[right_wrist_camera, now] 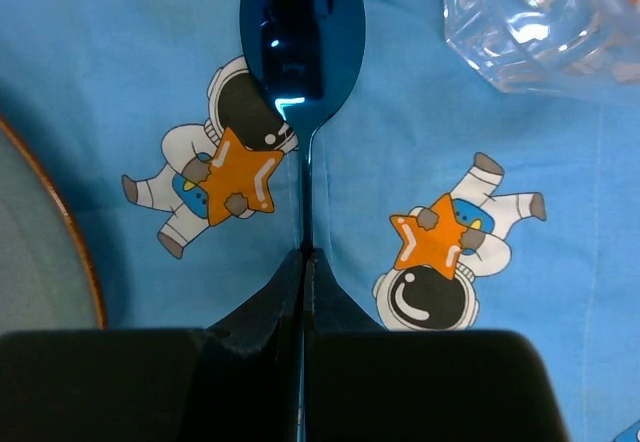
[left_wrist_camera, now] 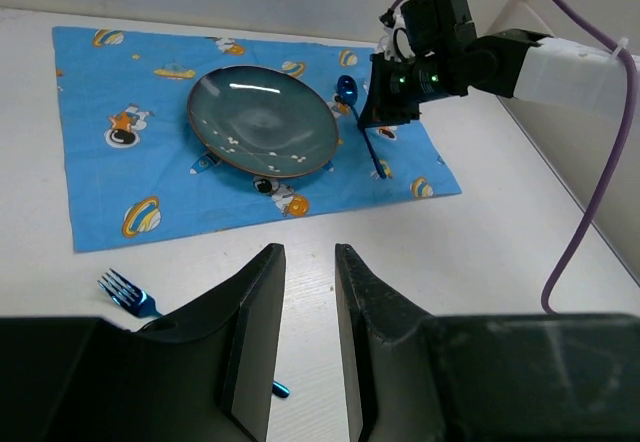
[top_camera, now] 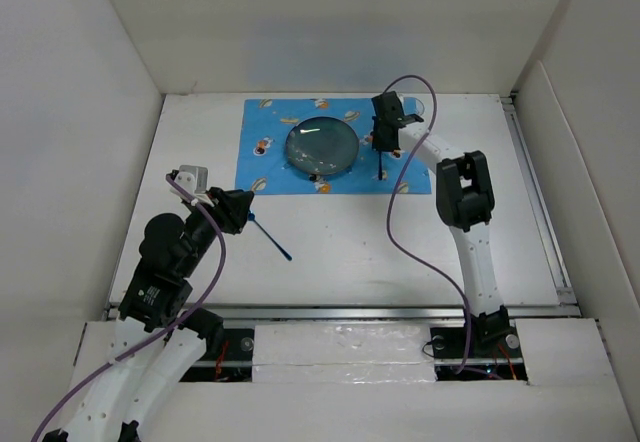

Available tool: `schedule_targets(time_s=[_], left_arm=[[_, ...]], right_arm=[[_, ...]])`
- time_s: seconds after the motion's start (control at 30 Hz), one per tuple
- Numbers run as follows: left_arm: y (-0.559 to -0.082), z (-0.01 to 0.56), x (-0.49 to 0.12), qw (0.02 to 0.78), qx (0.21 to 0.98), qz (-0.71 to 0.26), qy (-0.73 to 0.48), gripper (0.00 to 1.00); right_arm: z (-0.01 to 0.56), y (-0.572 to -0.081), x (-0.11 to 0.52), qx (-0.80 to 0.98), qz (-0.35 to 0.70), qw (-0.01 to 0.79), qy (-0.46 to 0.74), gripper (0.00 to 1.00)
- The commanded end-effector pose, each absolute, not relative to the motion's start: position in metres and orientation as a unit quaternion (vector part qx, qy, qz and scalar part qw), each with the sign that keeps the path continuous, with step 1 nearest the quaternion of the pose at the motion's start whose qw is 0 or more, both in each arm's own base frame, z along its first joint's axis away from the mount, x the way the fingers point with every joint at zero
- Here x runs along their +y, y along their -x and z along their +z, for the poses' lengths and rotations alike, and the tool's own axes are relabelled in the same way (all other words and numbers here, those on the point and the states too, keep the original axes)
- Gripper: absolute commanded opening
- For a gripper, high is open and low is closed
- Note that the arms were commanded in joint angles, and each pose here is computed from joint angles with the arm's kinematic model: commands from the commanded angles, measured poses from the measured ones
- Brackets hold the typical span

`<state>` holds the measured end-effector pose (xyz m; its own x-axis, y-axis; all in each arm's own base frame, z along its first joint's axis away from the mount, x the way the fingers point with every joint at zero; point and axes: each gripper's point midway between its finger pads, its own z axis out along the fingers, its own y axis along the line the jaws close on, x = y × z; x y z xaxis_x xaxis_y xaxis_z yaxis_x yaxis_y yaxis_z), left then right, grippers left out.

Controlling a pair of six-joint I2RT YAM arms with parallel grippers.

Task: Set the dinner table for one person

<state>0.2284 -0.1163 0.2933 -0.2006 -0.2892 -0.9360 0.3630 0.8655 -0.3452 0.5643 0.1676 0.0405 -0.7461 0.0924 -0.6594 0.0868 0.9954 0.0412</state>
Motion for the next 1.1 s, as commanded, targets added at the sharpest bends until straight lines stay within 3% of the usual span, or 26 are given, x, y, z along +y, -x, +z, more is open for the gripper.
schedule_targets(time_s=[0.0,0.1,0.13,0.3,0.4,0.47,0.5,0.57,0.6,0.67,0.73,0.77,0.8,0.9,1.07], left_arm=[[-0.228,0.313,-0.118,0.650,0.710,-0.268,-0.029,0.24],[-0.229,0.314,-0.117,0.652,0.710,-0.265,-0.028,0.24],[-0.229,0.312,-0.117,0.649,0.713,-0.265,-0.027,0.24],[-0.229,0.314,-0.117,0.651,0.711,-0.264,-0.027,0.25],[-0.225,0.320,-0.113,0.659,0.704,-0.264,-0.021,0.25],[-0.225,0.324,-0.111,0.664,0.701,-0.262,-0.015,0.25],[-0.223,0.327,-0.108,0.668,0.696,-0.262,-0.011,0.25],[-0.220,0.335,-0.104,0.679,0.686,-0.262,-0.002,0.25],[-0.215,0.340,-0.102,0.686,0.677,-0.265,-0.002,0.25],[-0.214,0.346,-0.101,0.694,0.668,-0.268,-0.002,0.25],[-0.212,0.350,-0.100,0.696,0.665,-0.270,-0.001,0.25],[-0.213,0.353,-0.095,0.703,0.661,-0.262,0.012,0.25],[-0.208,0.359,-0.092,0.710,0.652,-0.267,0.017,0.25],[-0.193,0.387,-0.083,0.736,0.616,-0.279,0.031,0.26],[-0.172,0.411,-0.064,0.768,0.572,-0.282,0.056,0.27]], right_arm=[[0.054,-0.573,0.173,0.928,0.015,0.369,-0.042,0.03],[0.059,-0.572,0.171,0.926,0.014,0.374,-0.047,0.22],[0.062,-0.573,0.171,0.925,0.016,0.377,-0.048,0.36],[0.132,-0.564,0.169,0.902,0.025,0.427,-0.055,0.55],[0.206,-0.538,0.188,0.871,0.063,0.486,-0.042,0.57],[0.193,-0.515,0.205,0.878,0.072,0.473,-0.018,0.56],[0.231,-0.503,0.225,0.849,0.116,0.515,-0.003,0.49],[0.233,-0.473,0.261,0.836,0.166,0.522,0.034,0.32],[0.227,-0.440,0.301,0.827,0.208,0.518,0.071,0.08],[0.214,-0.407,0.340,0.825,0.241,0.502,0.097,0.00],[0.196,-0.369,0.394,0.819,0.272,0.488,0.130,0.05],[0.193,-0.361,0.411,0.816,0.286,0.485,0.130,0.13],[0.195,-0.342,0.439,0.809,0.306,0.478,0.152,0.33],[0.145,-0.323,0.477,0.835,0.277,0.436,0.188,0.51],[0.088,-0.311,0.522,0.856,0.216,0.413,0.223,0.52]])
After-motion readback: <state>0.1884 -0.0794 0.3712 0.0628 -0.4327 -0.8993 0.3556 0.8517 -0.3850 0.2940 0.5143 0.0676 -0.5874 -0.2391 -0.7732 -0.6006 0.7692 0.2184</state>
